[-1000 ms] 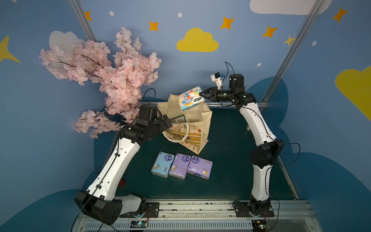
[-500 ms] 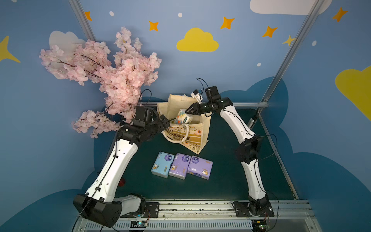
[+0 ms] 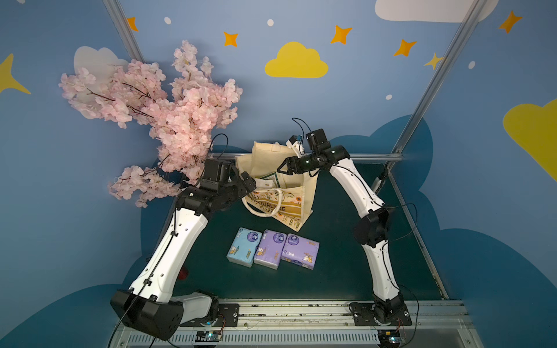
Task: Put tissues into the canvas bag
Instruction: Place the pack of facial tissues in the canvas bag, then pick up the pack of facial tissues from the center of the board, then place the pack of facial tissues in the canvas bag.
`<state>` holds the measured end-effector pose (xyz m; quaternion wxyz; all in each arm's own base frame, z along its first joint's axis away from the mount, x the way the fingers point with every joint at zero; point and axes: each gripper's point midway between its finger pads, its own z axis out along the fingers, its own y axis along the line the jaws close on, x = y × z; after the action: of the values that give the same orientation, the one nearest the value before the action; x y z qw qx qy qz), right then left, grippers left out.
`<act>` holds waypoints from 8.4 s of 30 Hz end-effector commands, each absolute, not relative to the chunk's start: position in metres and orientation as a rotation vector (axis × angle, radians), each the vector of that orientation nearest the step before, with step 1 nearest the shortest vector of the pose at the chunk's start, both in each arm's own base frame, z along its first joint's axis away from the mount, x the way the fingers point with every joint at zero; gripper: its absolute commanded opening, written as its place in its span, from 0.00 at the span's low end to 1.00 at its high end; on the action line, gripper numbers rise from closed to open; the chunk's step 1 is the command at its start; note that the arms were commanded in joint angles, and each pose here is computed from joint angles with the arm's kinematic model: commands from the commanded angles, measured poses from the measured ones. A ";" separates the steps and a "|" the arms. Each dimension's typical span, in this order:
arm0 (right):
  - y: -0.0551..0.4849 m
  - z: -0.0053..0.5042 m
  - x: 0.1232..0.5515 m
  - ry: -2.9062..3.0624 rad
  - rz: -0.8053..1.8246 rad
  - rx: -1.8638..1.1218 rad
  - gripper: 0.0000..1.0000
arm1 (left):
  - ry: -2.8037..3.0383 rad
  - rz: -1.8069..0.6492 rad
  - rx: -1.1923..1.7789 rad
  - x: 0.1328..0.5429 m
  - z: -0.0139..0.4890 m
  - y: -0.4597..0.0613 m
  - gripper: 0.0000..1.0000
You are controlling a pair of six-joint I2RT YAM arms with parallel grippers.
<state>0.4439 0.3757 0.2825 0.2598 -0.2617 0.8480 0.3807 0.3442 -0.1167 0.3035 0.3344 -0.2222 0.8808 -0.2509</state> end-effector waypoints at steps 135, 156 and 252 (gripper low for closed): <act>0.149 0.076 0.235 2.716 1.065 0.244 0.69 | 2.873 -0.759 0.146 0.251 0.088 -0.365 0.99; 0.154 0.059 0.256 2.622 1.114 0.277 0.86 | 2.888 -0.836 0.087 0.249 0.078 -0.367 0.97; 0.093 0.307 0.286 2.006 1.332 0.285 0.35 | 2.243 -0.617 0.043 0.283 0.273 -0.253 1.00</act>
<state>0.2865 0.0902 0.2769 0.3272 0.1328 0.7901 0.5010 0.2779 -0.2701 0.2587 0.3649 0.0199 0.8915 -0.2676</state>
